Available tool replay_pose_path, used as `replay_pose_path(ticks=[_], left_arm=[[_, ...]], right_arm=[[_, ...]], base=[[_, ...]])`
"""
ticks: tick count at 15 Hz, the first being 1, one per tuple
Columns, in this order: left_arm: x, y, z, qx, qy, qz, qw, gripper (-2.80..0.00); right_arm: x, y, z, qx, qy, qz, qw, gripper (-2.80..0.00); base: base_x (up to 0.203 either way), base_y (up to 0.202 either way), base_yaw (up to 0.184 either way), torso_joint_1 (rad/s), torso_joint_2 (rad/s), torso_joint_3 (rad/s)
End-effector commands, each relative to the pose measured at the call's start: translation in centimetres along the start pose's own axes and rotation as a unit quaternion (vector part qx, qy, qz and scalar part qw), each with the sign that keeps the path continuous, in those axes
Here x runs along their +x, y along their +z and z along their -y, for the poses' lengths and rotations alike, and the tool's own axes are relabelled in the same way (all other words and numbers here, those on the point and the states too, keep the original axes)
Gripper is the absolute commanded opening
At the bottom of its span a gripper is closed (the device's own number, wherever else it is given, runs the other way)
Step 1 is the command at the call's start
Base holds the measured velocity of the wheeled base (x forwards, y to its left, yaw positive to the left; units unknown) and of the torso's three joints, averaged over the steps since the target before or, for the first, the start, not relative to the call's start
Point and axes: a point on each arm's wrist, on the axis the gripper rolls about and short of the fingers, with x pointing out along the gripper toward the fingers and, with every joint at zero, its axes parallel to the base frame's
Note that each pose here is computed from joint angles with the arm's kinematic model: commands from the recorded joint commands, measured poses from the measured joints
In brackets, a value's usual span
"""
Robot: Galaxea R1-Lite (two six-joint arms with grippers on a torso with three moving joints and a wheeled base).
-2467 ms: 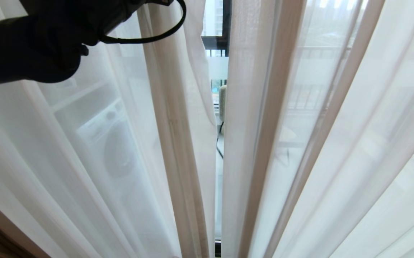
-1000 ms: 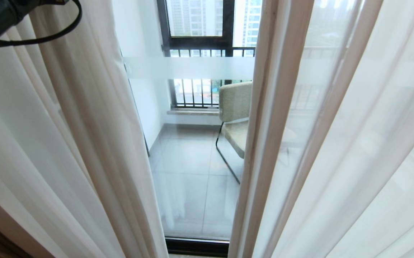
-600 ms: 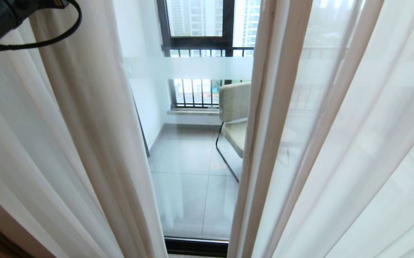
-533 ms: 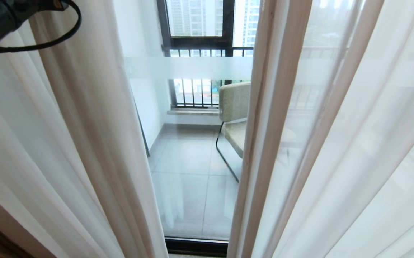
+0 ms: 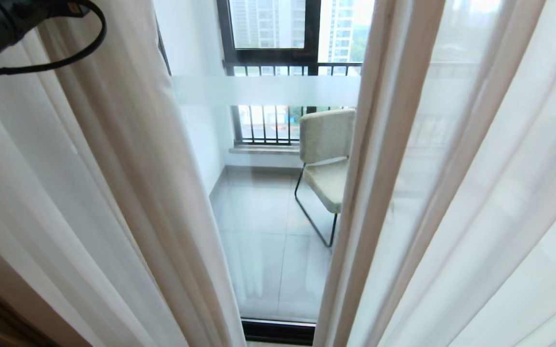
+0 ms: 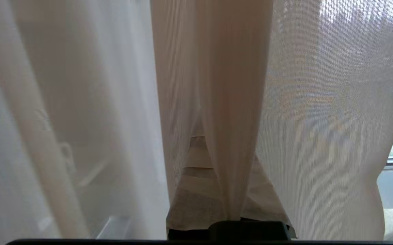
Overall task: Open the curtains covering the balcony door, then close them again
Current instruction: Pull the inner curtains open on both sides
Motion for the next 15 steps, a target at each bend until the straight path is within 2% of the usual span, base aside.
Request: replay_pose_path(ticks=[1,15], left_arm=[[-0.07,-0.07,0.01,0.0,0.0,-0.001,1.0,-2.8],[-0.12,-0.46,0.05,0.0,0.0,-0.006,1.0,-2.8]], right_arm=[[0.0,0.0,0.0,0.0,0.001,0.0,1.0,-2.8],[0.0,0.0,0.0,0.0,0.001,0.0,1.0,-2.8]], base=[[0.0,0.188,0.002,0.005,0.0,0.003],[0.0,0.188,0.0,0.002,0.0,0.002]])
